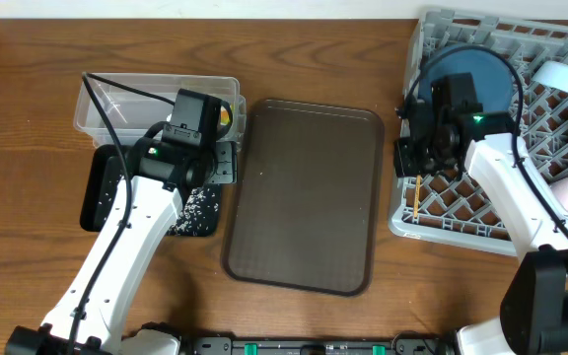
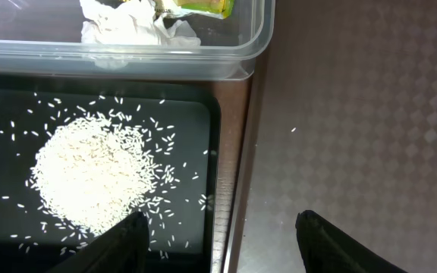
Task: Sort waste into correct bins and load items into the dishwasher rack
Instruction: 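Lower the chopstick into a rack slot and open the right gripper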
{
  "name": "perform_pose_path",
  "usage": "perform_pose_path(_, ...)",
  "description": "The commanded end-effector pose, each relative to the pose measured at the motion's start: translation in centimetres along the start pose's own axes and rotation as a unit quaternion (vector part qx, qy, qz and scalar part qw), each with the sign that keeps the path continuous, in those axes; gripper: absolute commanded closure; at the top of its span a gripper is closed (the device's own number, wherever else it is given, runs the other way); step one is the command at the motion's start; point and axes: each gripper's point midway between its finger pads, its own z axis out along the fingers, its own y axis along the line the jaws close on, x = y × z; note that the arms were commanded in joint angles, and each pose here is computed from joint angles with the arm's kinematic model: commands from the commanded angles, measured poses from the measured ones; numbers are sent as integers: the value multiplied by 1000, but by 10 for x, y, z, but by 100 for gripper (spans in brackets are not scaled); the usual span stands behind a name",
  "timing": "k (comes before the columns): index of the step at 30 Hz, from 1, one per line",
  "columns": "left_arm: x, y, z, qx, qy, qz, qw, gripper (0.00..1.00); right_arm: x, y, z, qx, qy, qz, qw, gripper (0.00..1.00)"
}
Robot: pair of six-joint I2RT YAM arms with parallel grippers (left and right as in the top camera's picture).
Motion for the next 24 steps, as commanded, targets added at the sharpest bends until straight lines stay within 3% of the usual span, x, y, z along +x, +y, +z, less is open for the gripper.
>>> perform_pose_path(1, 0, -1, 2, -1, 4, 2, 1000, 35, 18, -16, 2, 56, 33, 28, 998, 99)
perform_pose_path(11, 0, -1, 2, -1, 4, 2, 1000, 35, 48, -27, -4, 94, 89, 62, 990, 99)
perform_pose_path(17, 0, -1, 2, -1, 4, 2, 1000, 35, 55, -40, -8, 137, 101, 80, 982, 99)
perform_pose_path(24, 0, -1, 2, -1, 4, 3, 1000, 35, 52, -38, -7, 129, 95, 79, 984, 99)
